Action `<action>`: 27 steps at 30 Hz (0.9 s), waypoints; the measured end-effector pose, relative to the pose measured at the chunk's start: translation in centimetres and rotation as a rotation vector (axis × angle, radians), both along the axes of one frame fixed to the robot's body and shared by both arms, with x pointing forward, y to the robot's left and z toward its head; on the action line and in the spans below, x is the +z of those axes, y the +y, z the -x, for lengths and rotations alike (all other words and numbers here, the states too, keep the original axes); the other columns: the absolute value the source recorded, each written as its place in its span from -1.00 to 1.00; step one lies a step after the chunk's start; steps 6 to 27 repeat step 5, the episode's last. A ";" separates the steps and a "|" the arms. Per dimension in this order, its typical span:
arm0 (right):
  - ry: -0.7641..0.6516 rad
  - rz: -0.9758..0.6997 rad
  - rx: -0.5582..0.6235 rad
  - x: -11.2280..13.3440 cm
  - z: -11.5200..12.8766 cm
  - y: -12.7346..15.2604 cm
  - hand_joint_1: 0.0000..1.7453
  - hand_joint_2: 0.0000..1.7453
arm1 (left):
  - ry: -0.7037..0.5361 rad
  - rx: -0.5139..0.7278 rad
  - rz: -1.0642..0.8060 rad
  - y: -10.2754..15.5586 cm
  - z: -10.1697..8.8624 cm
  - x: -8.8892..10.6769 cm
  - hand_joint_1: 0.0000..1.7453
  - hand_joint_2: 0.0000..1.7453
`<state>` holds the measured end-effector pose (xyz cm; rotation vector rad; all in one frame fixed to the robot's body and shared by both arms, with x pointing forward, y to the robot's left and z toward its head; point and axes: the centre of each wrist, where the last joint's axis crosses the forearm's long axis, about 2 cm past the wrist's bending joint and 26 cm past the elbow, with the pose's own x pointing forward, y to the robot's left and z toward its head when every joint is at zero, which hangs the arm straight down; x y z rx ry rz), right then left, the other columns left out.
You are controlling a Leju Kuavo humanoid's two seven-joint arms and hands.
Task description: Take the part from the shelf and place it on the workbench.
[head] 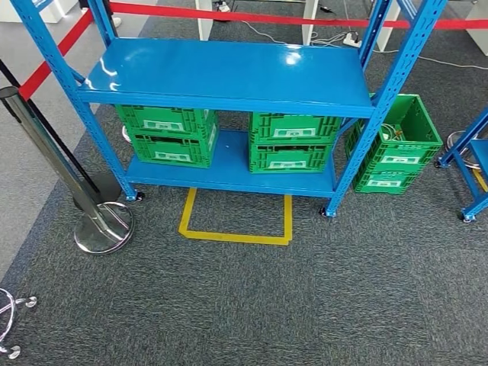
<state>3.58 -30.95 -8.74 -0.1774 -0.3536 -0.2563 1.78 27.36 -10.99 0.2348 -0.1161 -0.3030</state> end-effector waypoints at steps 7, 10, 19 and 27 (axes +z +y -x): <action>-0.031 -0.007 0.021 -0.1 -0.8 0.0 -1.00 -1.00 | -0.016 0.029 0.016 0.2 0.0 0.0 -1.00 -1.00; -0.031 -0.007 0.021 -0.1 -0.8 0.0 -1.00 -1.00 | -0.016 0.029 0.016 0.2 0.0 0.0 -1.00 -1.00; -0.031 -0.007 0.021 -0.1 -0.8 0.0 -1.00 -1.00 | -0.016 0.029 0.016 0.2 0.0 0.0 -1.00 -1.00; -0.031 -0.007 0.021 -0.1 -0.8 0.0 -1.00 -1.00 | -0.016 0.029 0.016 0.2 0.0 0.0 -1.00 -1.00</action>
